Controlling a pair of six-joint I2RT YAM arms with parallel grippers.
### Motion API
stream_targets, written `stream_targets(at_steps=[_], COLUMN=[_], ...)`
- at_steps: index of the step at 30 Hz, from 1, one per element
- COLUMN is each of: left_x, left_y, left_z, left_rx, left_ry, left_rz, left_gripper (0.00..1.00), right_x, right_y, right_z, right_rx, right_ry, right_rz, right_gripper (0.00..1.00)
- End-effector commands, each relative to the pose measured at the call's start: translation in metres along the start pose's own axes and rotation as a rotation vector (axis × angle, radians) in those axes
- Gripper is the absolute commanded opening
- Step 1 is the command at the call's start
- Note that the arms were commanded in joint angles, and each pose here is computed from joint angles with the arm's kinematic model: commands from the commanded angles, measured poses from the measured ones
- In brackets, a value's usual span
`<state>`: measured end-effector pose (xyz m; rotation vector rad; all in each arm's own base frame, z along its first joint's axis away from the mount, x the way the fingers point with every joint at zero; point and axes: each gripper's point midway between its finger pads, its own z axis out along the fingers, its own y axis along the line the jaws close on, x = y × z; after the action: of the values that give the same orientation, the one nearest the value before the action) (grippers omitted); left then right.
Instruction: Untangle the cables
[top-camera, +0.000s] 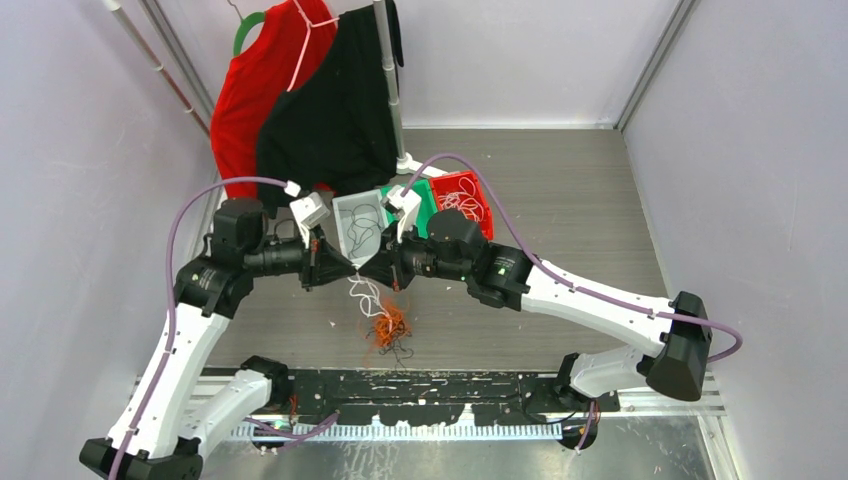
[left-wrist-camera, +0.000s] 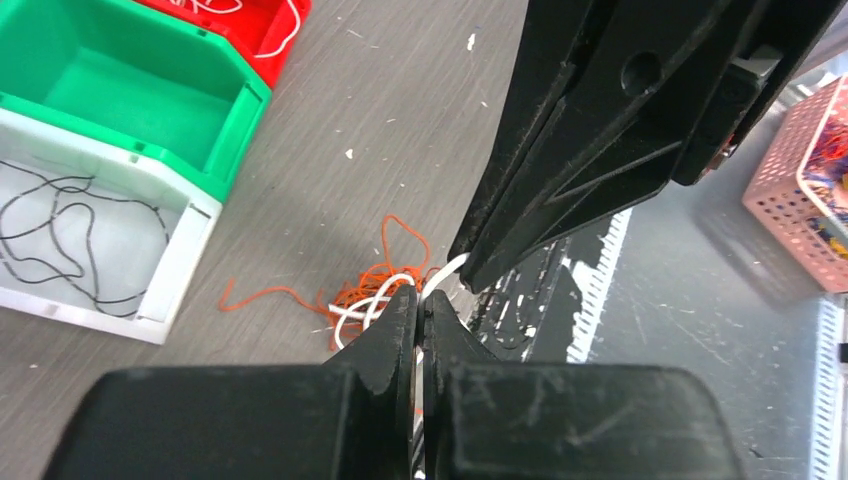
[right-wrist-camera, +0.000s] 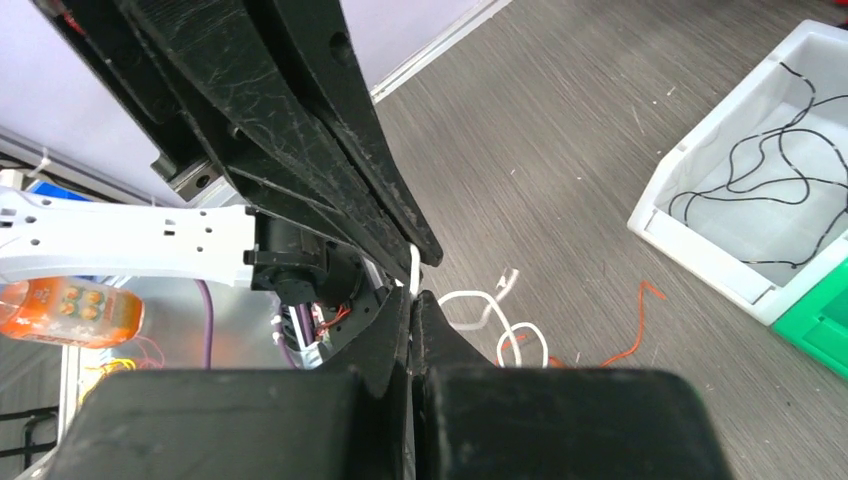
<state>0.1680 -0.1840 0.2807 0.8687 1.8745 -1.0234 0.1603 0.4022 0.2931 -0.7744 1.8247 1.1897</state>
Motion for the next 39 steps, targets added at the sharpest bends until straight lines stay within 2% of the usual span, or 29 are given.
stream_targets(at_steps=[1,4,8,10,12,14,21,28,36,39], left_x=[-0.023,-0.041,-0.054,-0.057,-0.056,-0.056,-0.046,-0.054,-0.079,-0.093], left_y=[0.028,0.021,0.010,0.007,0.005,0.001,-0.009,-0.030,-0.052,-0.059], left_z=[-0.013,-0.022,-0.030,-0.034,-0.037,-0.039,-0.042,-0.052,-0.067,-0.072], left_rx=[-0.184,-0.193,-0.175,-0.171,-0.166,-0.153,-0.112,-0.067,-0.054,-0.053], left_ry=[-0.040,-0.080,-0.079,-0.069,-0.052,-0.043,-0.003,-0.021,-0.074,-0.103], left_rz=[0.193,0.296,0.351,0.376,0.390,0.406,0.407,0.411,0.427,0.427], left_gripper=[0.00,0.00,0.00,0.00,0.00,0.00,0.00,0.00,0.00,0.00], right_x=[-0.033,-0.031,-0.028,-0.024,-0.019,-0.016,0.000,0.012,0.055,0.072], right_y=[0.014,0.007,-0.012,-0.020,-0.026,-0.027,-0.014,-0.030,-0.050,-0.058], right_z=[-0.015,-0.013,0.000,0.009,0.017,0.026,0.049,0.063,0.070,0.069], right_rx=[-0.021,0.008,0.084,0.123,0.158,0.176,0.178,0.257,0.262,0.272], right_ry=[-0.109,-0.117,-0.150,-0.156,-0.163,-0.173,-0.215,-0.247,-0.212,-0.202], right_rz=[-0.048,-0.065,-0.071,-0.085,-0.100,-0.109,-0.181,-0.201,-0.197,-0.181], right_gripper=[0.02,0.08,0.24,0.27,0.28,0.37,0.54,0.55,0.54,0.51])
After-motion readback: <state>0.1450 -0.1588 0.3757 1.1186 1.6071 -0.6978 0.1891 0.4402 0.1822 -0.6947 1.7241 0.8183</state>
